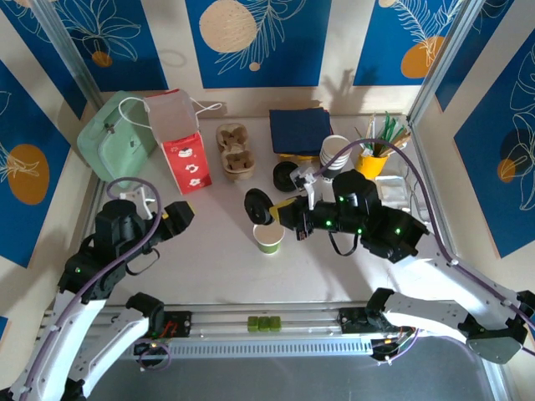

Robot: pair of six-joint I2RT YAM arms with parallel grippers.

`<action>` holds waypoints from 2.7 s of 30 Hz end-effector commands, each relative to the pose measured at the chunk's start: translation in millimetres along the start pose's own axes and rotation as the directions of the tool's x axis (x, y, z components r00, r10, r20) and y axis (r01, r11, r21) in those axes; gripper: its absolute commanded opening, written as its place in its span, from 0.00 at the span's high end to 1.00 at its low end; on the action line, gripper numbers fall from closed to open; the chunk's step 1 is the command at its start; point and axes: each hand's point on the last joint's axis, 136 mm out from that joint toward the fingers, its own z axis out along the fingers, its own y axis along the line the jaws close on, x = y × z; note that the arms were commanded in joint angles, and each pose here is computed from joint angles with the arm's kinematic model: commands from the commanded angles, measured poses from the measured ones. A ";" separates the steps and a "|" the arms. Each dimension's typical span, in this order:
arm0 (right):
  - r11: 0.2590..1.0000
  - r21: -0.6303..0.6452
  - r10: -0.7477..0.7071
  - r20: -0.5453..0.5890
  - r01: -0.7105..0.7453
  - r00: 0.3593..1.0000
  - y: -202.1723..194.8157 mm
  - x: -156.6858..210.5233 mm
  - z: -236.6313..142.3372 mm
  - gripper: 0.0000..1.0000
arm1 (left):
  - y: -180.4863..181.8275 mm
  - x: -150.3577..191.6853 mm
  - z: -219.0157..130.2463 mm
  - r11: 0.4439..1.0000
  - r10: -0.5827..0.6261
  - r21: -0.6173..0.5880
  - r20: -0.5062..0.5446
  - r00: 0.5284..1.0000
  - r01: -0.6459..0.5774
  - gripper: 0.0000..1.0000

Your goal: Pack the takeout coffee

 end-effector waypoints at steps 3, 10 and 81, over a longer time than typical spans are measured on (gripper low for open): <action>0.968 -0.049 0.244 -0.053 -0.246 0.968 2.8 10.4 -12.8 1.00 | 5.7 1.9 6.8 1.000 -0.013 -0.002 0.012 1.000 0.013 0.24; 0.897 -0.010 0.440 -0.078 -0.442 0.895 -23.3 27.1 -19.8 1.00 | 13.9 10.0 16.7 0.999 -0.038 -0.015 -0.011 0.999 0.038 0.24; 0.641 0.098 0.764 -0.182 -0.761 0.619 -143.3 123.7 49.8 0.85 | 31.0 30.8 34.1 0.993 -0.107 -0.055 -0.080 0.991 0.103 0.24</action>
